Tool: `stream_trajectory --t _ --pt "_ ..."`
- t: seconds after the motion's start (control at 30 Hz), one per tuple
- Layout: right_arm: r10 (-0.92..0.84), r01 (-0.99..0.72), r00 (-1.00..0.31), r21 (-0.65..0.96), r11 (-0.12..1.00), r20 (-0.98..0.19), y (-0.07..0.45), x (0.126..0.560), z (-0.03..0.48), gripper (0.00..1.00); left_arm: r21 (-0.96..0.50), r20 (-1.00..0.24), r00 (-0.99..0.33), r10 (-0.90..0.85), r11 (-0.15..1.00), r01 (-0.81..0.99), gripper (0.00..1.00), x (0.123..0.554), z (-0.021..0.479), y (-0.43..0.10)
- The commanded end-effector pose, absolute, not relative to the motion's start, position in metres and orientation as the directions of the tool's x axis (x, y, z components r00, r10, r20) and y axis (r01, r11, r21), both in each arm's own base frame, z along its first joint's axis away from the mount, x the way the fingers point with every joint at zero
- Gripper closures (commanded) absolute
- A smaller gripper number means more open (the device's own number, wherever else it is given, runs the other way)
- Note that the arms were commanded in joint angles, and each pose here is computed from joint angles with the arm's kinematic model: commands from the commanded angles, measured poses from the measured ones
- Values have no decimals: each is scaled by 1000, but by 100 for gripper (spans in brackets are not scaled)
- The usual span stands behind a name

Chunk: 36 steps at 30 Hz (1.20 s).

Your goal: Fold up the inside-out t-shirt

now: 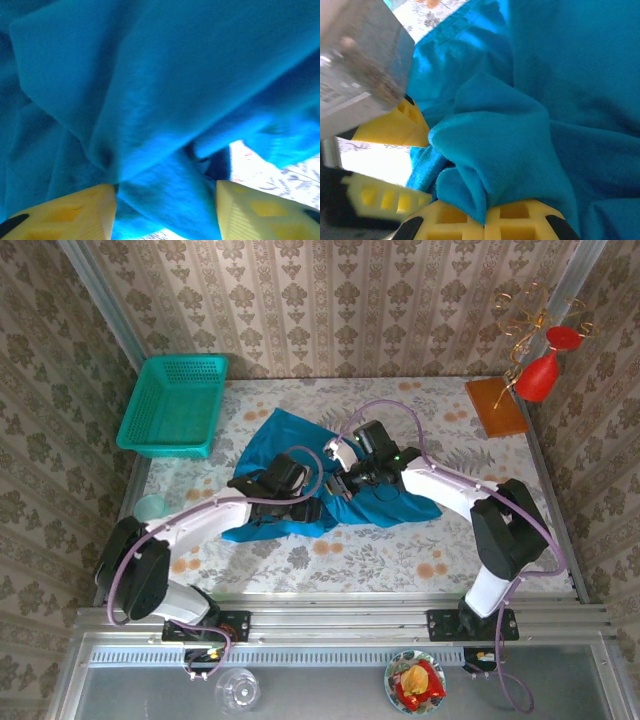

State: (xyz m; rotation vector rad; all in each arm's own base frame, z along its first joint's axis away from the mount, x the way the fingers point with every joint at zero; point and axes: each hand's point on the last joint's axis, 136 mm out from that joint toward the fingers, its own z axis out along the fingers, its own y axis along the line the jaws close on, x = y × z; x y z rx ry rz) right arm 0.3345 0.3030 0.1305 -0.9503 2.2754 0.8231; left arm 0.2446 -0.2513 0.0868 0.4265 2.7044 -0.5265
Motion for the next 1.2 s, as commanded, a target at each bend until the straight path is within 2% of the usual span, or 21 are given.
stream_trajectory --t 0.0,0.17,0.23,0.27,0.37,0.5,0.63,0.77,1.0,1.17 --pt "-456 -719 -612 213 662 -647 286 353 131 100 -238 -404 -887 223 911 337 59 257 79 -242" --pt "-546 -664 -597 -19 747 -588 255 384 123 100 -243 -393 -891 227 909 339 95 261 77 -225" --pt "-569 -628 -598 -110 770 -565 245 401 119 100 -250 -393 -893 219 909 333 100 263 78 -217" --pt "-575 -607 -603 -149 780 -554 240 409 117 98 -254 -391 -894 219 908 333 100 263 78 -212" --pt "-567 -550 -632 -209 809 -528 233 427 111 77 -283 -365 -904 224 898 337 100 263 76 -205" --pt "-475 -487 -683 -139 862 -555 237 418 127 58 -294 -319 -915 249 892 345 100 258 66 -201" --pt "-313 -421 -765 68 905 -563 251 383 141 56 -310 -293 -920 260 884 349 98 255 58 -203" --pt "-191 -354 -852 268 896 -488 271 341 138 56 -336 -280 -922 267 873 355 93 251 54 -209" --pt "-125 -281 -933 465 839 -338 313 298 115 56 -328 -244 -928 281 877 352 93 246 41 -207" --pt "-84 -210 -956 454 866 -282 326 311 80 56 -327 -246 -929 276 879 348 94 247 39 -207"
